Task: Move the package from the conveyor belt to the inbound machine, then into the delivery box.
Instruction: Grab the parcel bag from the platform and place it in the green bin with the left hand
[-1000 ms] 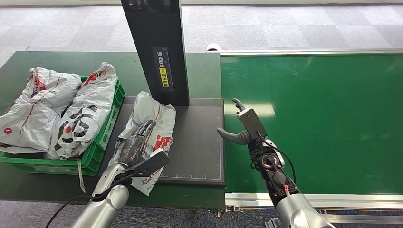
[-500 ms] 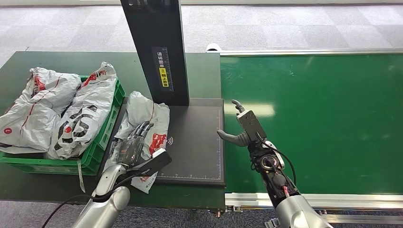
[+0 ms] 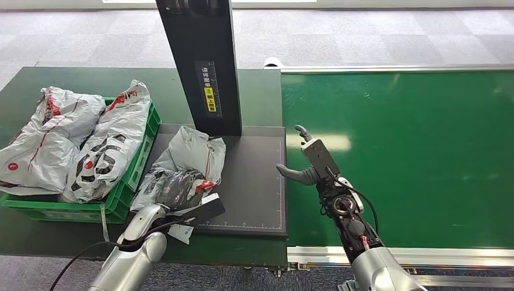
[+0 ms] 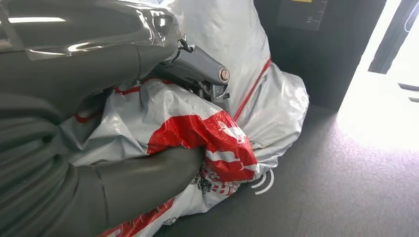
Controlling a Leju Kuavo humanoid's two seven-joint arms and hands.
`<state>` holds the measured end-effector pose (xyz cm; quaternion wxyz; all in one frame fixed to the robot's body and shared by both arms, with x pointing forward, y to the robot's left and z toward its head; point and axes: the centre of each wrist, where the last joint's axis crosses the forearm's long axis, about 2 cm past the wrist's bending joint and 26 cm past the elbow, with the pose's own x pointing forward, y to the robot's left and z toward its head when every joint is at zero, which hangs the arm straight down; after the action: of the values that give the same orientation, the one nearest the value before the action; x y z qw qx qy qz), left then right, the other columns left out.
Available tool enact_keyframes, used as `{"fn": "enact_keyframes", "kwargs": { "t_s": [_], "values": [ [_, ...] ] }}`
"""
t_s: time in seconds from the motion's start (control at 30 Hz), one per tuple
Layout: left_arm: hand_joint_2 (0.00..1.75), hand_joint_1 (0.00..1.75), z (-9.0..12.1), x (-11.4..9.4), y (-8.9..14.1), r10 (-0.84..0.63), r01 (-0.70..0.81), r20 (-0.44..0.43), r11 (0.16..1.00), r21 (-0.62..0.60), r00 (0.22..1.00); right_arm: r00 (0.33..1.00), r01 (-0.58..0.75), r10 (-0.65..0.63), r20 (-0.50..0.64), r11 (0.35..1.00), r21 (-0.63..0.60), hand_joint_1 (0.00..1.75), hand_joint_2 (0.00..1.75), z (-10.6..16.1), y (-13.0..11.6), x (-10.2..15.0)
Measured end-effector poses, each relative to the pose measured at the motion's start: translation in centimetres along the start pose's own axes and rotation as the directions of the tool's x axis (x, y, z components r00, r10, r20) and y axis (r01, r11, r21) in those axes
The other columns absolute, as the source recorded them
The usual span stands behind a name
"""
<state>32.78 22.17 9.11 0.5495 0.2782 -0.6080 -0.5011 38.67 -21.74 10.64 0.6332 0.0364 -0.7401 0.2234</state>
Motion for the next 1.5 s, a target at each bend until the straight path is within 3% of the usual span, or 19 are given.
{"fn": "enact_keyframes", "kwargs": {
  "t_s": [0.27, 0.4, 0.63, 0.8, 1.0, 1.3, 1.4, 1.5],
  "values": [
    [1.75, 1.75, 0.0, -0.1, -0.1, -0.008, 0.008, 0.018, 1.000, -0.018, 1.000, 1.000, -0.005, 0.005, 0.000, 1.000, 0.003, 0.00, 1.75, 0.0, 0.0, 0.0],
    [1.75, 1.75, 0.2, -0.1, -0.3, 0.020, -0.025, 0.137, 0.999, 0.031, 0.990, 1.000, -0.005, 0.005, 0.001, 1.000, 0.003, 0.00, 1.75, 0.1, 0.0, 0.0],
    [1.75, 1.75, 1.2, 1.1, 0.3, 0.087, -0.182, 0.368, 0.956, 0.231, 0.926, 1.000, 0.005, -0.005, 0.011, 1.000, 0.004, 0.00, 1.75, 0.1, -0.1, 0.0],
    [1.75, 1.75, 2.0, 2.5, 1.7, -0.059, -0.140, 0.439, 0.902, 0.408, 0.897, 1.000, 0.013, -0.013, 0.026, 1.000, -0.001, 0.00, 1.75, 0.0, -0.3, 0.1],
    [1.75, 1.75, 3.4, 5.3, 4.1, -0.303, -0.045, 0.473, 0.804, 0.593, 0.827, 0.999, 0.011, -0.010, 0.032, 1.000, -0.015, 0.00, 1.75, 0.2, -0.7, -0.2],
    [1.75, 1.75, 4.9, 6.3, 6.5, -0.394, -0.062, 0.491, 0.729, 0.682, 0.777, 1.000, 0.002, -0.001, 0.026, 1.000, -0.025, 0.00, 1.75, 0.7, -1.6, -0.8],
    [1.75, 1.75, 5.3, 6.2, 7.8, -0.449, -0.040, 0.452, 0.673, 0.738, 0.771, 1.000, 0.000, 0.001, 0.026, 1.000, -0.026, 0.00, 1.75, 1.0, -1.7, -1.1],
    [1.75, 1.75, 5.2, 5.6, 9.8, -0.540, 0.035, 0.334, 0.562, 0.826, 0.773, 1.000, 0.001, -0.001, 0.020, 1.000, -0.025, 0.00, 1.75, 1.3, -1.5, -1.4]
  ]
}}
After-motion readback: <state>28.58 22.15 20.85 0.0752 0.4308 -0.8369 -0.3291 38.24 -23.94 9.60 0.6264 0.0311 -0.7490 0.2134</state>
